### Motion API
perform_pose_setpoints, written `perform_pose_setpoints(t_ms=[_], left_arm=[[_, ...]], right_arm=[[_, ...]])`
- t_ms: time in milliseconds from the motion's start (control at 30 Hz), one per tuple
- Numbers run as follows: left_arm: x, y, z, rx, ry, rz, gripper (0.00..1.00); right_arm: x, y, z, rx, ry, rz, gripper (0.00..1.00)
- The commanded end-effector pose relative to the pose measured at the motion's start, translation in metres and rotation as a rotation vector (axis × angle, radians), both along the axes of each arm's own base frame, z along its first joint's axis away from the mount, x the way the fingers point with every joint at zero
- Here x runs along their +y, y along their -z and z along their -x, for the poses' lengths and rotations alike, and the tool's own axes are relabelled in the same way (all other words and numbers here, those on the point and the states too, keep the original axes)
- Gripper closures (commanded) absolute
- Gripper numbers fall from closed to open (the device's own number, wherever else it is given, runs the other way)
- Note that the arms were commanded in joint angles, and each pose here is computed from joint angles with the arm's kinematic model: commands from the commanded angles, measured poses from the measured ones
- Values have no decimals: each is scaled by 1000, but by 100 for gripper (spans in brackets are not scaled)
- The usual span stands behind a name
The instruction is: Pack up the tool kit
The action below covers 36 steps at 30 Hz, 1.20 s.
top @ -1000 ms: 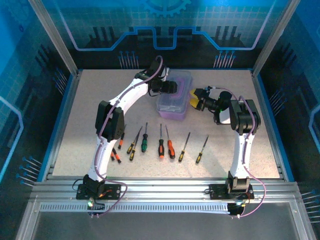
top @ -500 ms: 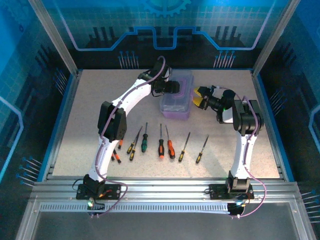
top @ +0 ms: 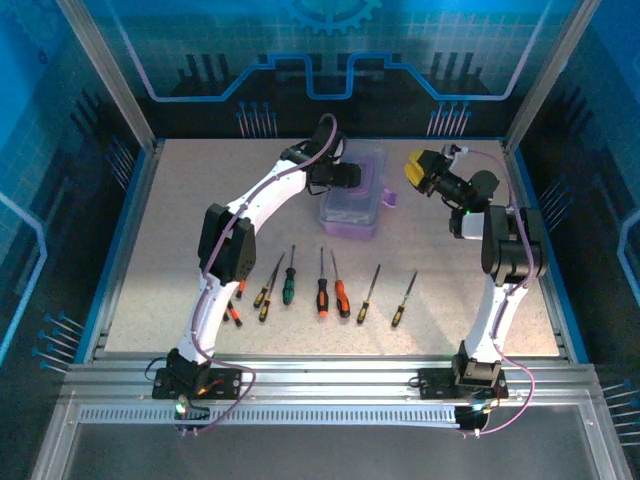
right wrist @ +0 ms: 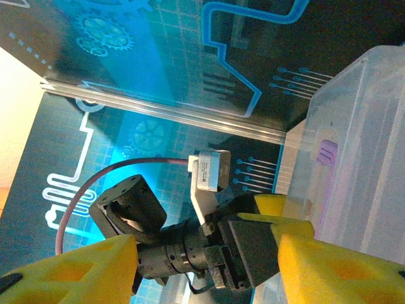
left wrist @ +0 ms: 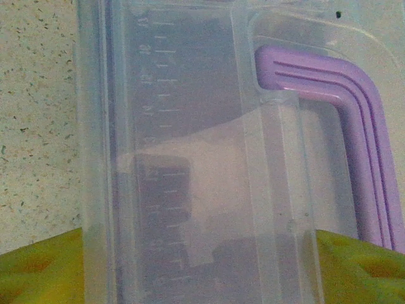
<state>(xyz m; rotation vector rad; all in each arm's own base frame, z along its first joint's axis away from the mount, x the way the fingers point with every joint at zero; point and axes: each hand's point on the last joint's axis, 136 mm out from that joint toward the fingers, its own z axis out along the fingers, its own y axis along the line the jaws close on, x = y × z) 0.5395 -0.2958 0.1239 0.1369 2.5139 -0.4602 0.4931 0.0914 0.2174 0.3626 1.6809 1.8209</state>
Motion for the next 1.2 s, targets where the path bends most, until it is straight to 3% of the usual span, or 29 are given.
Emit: perform_pose_setpoints(t_ms=[0,200,433,700,1167], left_arm=[[49,109,53,334,-12,-246,63],[31,77,50,298,11,-138,63],[16,38,42,247,9,-41,65],[-2,-9,34,157,-4,126,66],[-14,-51,11,62,-36,476,68]], right_arm=[[-16,8,3,6,44,6,39],[-15,28,9,63,72,66,39],[-1,50,21,128,83,243,39],[18,48,32,134,69,412,36],[39,36,35,97,-10,455,26]])
